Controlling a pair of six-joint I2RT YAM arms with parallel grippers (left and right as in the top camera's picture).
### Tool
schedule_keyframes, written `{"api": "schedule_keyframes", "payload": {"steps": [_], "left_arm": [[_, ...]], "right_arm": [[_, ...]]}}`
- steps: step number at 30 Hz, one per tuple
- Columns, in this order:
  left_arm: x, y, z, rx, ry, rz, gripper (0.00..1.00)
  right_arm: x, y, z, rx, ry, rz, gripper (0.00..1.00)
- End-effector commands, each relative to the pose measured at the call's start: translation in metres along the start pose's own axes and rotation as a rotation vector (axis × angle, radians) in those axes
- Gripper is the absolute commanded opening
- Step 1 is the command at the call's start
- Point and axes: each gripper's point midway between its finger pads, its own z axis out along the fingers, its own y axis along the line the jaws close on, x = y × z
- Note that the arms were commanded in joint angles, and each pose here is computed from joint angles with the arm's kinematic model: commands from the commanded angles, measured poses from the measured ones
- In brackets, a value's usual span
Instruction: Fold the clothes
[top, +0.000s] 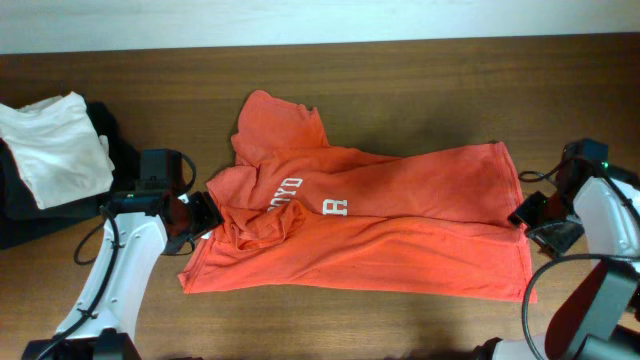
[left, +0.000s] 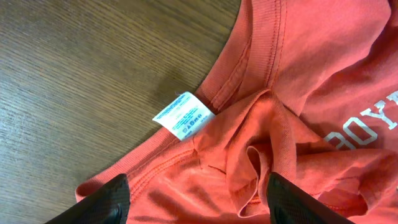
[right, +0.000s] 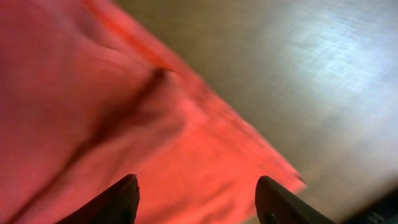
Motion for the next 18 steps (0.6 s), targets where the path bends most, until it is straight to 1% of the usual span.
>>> {"api": "schedule_keyframes", "payload": {"steps": [1, 3, 4, 8, 10, 11, 12, 13, 14, 16, 18], "left_arm": [[-0.005, 0.001, -0.006, 0.001, -0.026, 0.019, 0.70], [-0.004, 0.002, -0.006, -0.001, -0.025, 0.019, 0.70], [-0.004, 0.002, -0.006, -0.001, -0.025, 0.019, 0.70], [-0.004, 0.002, -0.006, -0.001, -0.024, 0.019, 0.70], [-0.003, 0.002, -0.006, -0.003, -0.020, 0.019, 0.70], [-0.003, 0.002, -0.006, -0.003, -0.020, 0.019, 0.70], [-0.003, 0.002, -0.006, -0.003, -0.020, 0.019, 0.70], [-0.003, 0.002, -0.006, -0.003, -0.020, 0.019, 0.70], [-0.003, 0.002, -0.006, -0.003, -0.020, 0.019, 0.70], [-0.003, 0.002, -0.006, -0.002, -0.021, 0.019, 0.70], [-0.007, 0.000, -0.006, 0.005, -0.037, 0.027, 0.68]], "right_arm": [[0.004, 0.011, 0.010, -0.058, 0.054, -0.064, 0.63], [0.007, 0.008, 0.022, -0.031, 0.088, -0.064, 0.58], [0.010, 0.006, 0.031, -0.023, 0.099, -0.058, 0.57], [0.011, 0.003, 0.046, -0.013, 0.080, -0.035, 0.45], [0.009, -0.001, 0.052, 0.005, 0.058, -0.007, 0.41], [0.007, 0.000, 0.052, 0.001, 0.049, -0.006, 0.33], [0.005, 0.001, 0.052, -0.003, 0.040, -0.006, 0.28], [0.003, 0.002, 0.052, -0.006, 0.033, -0.006, 0.19], [0.002, 0.002, 0.052, -0.009, 0.027, -0.006, 0.04], [-0.005, 0.006, 0.050, -0.020, 0.005, -0.006, 0.04], [-0.020, 0.019, 0.035, -0.077, -0.035, -0.010, 0.04]]}}
